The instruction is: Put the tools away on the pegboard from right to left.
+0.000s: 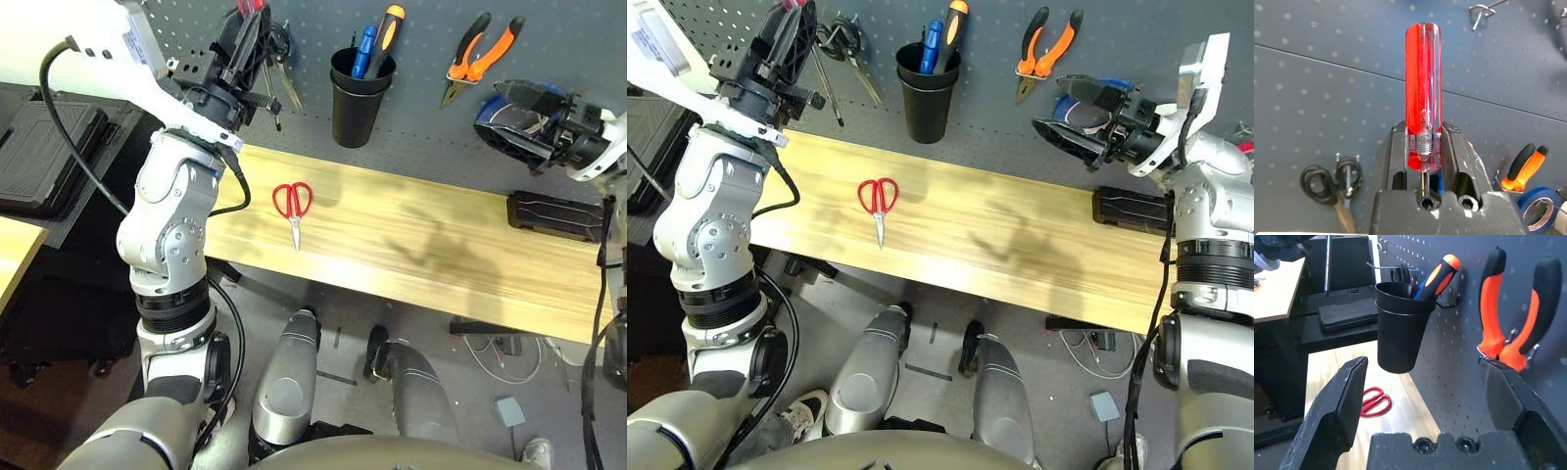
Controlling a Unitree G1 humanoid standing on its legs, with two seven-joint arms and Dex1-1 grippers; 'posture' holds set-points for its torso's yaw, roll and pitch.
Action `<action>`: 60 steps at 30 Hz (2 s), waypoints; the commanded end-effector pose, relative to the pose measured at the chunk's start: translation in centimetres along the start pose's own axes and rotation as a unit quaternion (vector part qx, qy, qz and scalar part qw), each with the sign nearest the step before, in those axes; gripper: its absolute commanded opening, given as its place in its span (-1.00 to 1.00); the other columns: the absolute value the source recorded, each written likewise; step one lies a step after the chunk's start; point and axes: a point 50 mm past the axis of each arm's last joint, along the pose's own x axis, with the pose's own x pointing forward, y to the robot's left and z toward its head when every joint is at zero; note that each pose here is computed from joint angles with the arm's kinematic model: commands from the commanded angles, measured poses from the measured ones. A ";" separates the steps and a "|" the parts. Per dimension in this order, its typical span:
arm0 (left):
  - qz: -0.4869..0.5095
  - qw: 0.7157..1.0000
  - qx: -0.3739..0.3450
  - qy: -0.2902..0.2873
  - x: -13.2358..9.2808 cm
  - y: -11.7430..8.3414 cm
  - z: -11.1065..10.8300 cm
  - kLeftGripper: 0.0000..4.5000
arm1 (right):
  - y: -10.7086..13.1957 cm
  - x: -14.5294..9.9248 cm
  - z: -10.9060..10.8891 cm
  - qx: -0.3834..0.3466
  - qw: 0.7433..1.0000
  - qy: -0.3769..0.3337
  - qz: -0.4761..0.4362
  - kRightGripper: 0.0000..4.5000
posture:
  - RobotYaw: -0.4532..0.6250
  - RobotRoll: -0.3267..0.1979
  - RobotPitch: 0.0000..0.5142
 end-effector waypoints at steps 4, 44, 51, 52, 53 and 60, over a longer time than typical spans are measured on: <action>-0.023 1.000 0.000 -0.018 1.0 -0.2 0.8 -0.64 | -0.3 -0.9 1.2 -0.010 1.000 -0.005 -0.002 1.00 | 0.26 0.25 -0.12; -0.005 1.000 0.014 -0.004 6.6 0.6 -4.5 -0.64 | 0.6 2.4 -0.1 -0.010 0.999 -0.031 0.009 1.00 | 0.24 0.25 -0.06; -0.023 0.999 0.028 0.023 6.0 0.0 -5.4 -0.01 | 0.9 3.1 -0.4 -0.006 0.999 -0.032 0.019 1.00 | 0.26 0.25 -0.04; -0.027 0.999 0.026 0.022 6.0 0.0 -5.3 0.16 | 0.9 3.2 -0.5 -0.005 0.999 -0.032 0.021 1.00 | 0.26 0.25 -0.03; -0.029 0.999 0.024 0.021 6.0 -0.1 -5.2 0.33 | 0.9 3.2 -0.6 -0.005 0.999 -0.031 0.022 1.00 | 0.26 0.25 -0.03; -0.042 0.999 0.035 -0.002 6.0 -0.3 -3.4 0.99 | 1.3 3.6 -1.1 -0.001 0.999 -0.031 0.032 1.00 | 0.28 0.25 -0.04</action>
